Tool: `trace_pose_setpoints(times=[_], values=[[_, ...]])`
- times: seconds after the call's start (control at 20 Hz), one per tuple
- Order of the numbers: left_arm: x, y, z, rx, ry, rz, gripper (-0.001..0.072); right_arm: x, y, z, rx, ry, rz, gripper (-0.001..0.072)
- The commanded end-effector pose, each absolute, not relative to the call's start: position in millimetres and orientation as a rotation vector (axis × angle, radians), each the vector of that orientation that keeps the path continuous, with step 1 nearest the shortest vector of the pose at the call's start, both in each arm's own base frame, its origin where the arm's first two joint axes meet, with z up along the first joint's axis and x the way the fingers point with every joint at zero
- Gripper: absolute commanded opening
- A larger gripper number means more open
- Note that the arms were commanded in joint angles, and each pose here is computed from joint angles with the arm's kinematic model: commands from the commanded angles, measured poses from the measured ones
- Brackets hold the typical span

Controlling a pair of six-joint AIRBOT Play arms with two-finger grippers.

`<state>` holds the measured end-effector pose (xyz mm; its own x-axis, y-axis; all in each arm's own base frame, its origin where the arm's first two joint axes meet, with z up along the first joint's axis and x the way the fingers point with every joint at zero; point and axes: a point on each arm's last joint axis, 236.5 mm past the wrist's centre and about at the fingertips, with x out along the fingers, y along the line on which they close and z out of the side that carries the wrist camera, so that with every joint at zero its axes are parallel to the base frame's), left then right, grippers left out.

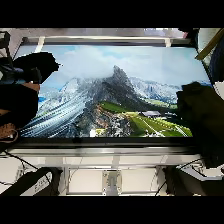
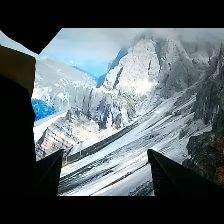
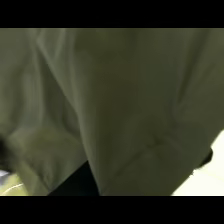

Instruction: Fold the clothes and pants, and hang the long-sleeved shirts on hangers.

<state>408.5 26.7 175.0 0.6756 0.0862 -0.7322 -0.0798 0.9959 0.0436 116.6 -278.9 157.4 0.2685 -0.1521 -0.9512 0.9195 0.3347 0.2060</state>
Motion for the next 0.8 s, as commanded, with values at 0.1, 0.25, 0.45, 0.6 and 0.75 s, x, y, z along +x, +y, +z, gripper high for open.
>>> trace_pose_setpoints(times=[0.1,0.25,0.45,0.6,0.75], values=[[408,24,174,-0.001,0.826,0.086,0.0602,63,-293,145,0.941,1.140,-1.103,0.0005],[408,21,174,-0.016,0.826,0.077,0.0602,78,-283,145,0.978,1.130,-1.024,0.0175],[408,21,174,-0.015,0.826,0.077,0.0602,159,-263,194,0.997,0.892,-0.695,0.0660],[409,21,174,-0.016,0.826,0.077,0.0602,234,-234,287,0.908,0.580,-0.374,0.0497],[409,18,174,-0.025,0.826,0.069,0.0602,303,-123,357,0.718,0.457,0.129,0.0161]])
